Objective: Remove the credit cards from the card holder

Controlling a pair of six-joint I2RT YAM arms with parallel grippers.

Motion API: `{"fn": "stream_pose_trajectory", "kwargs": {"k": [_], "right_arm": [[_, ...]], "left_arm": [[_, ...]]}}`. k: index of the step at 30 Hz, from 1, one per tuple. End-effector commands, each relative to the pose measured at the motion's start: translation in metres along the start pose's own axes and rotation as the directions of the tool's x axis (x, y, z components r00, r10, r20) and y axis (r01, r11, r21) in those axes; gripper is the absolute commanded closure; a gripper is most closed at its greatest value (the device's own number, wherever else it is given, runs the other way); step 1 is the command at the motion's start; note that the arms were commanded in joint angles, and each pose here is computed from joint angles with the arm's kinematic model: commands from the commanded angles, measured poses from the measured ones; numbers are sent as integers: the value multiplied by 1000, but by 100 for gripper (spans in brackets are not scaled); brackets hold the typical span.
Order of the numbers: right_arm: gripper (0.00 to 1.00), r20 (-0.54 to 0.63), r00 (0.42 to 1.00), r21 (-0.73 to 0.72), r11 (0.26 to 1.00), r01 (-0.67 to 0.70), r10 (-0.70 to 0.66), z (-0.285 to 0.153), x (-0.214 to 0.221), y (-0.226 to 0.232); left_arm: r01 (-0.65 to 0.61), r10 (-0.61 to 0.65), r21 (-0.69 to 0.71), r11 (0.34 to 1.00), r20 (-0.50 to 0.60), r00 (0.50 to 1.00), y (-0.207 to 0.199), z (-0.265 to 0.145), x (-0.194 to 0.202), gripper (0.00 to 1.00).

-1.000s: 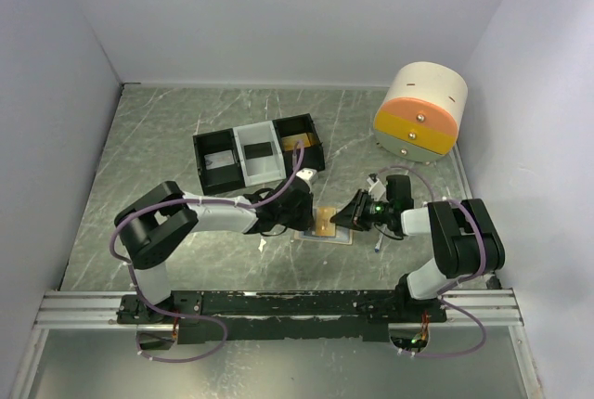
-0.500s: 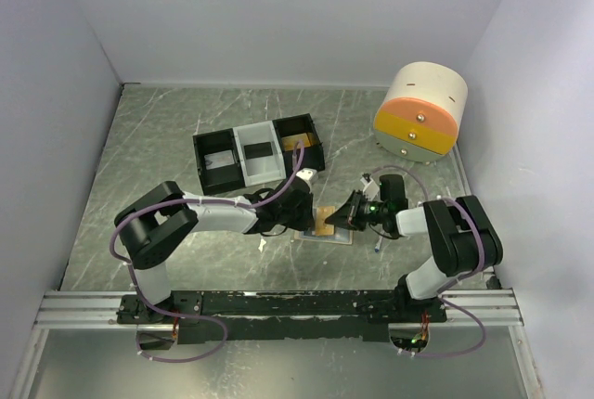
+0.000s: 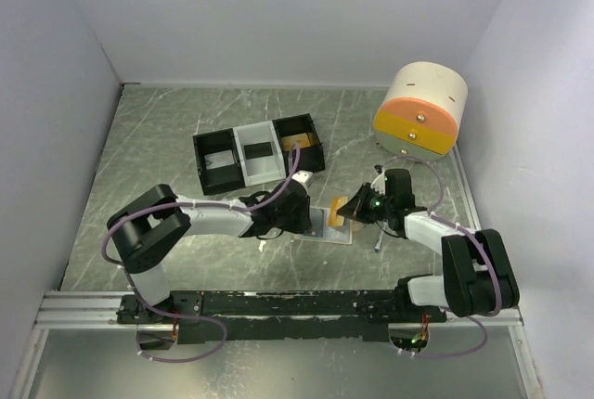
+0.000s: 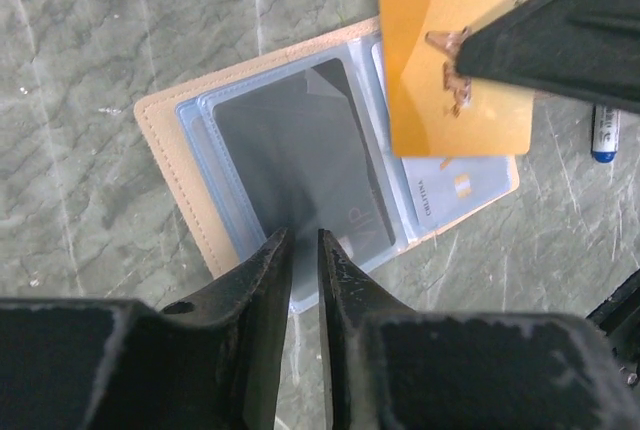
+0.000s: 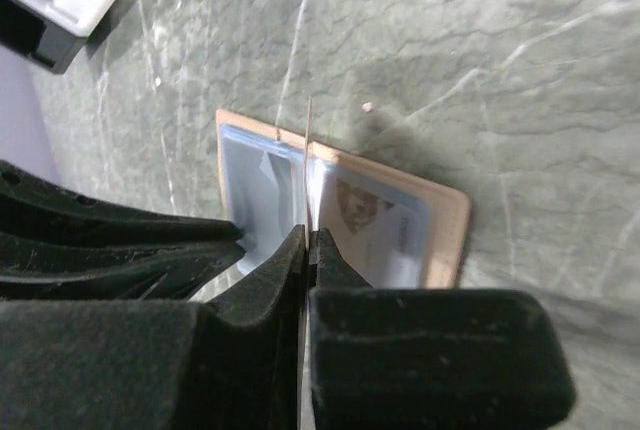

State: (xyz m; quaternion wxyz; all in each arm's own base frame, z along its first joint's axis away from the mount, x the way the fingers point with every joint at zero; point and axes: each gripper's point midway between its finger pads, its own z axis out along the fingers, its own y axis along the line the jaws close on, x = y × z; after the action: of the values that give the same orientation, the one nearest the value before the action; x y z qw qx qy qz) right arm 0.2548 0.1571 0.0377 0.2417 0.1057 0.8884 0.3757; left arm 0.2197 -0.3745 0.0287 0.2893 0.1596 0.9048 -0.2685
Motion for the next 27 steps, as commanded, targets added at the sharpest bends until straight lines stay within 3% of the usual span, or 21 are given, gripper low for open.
{"fn": "stream_pose_trajectory", "kwargs": {"k": [1, 13, 22, 27], "right_arm": [[100, 12, 999, 114, 993, 34, -35, -7, -6, -14], [100, -195, 979, -10, 998, 57, -57, 10, 38, 4], [100, -221, 966, -116, 987, 108, -132, 30, 39, 44], [100, -118, 965, -163, 963, 214, -235, 22, 12, 73]], "left_arm": [[-17, 13, -74, 997, -48, 999, 20, -11, 19, 69], [-7, 11, -115, 993, 33, 999, 27, -33, 1, 52], [40, -20, -244, 969, 83, 996, 65, -60, -12, 34], [132, -97, -226, 965, 161, 982, 92, -89, -26, 15]]}}
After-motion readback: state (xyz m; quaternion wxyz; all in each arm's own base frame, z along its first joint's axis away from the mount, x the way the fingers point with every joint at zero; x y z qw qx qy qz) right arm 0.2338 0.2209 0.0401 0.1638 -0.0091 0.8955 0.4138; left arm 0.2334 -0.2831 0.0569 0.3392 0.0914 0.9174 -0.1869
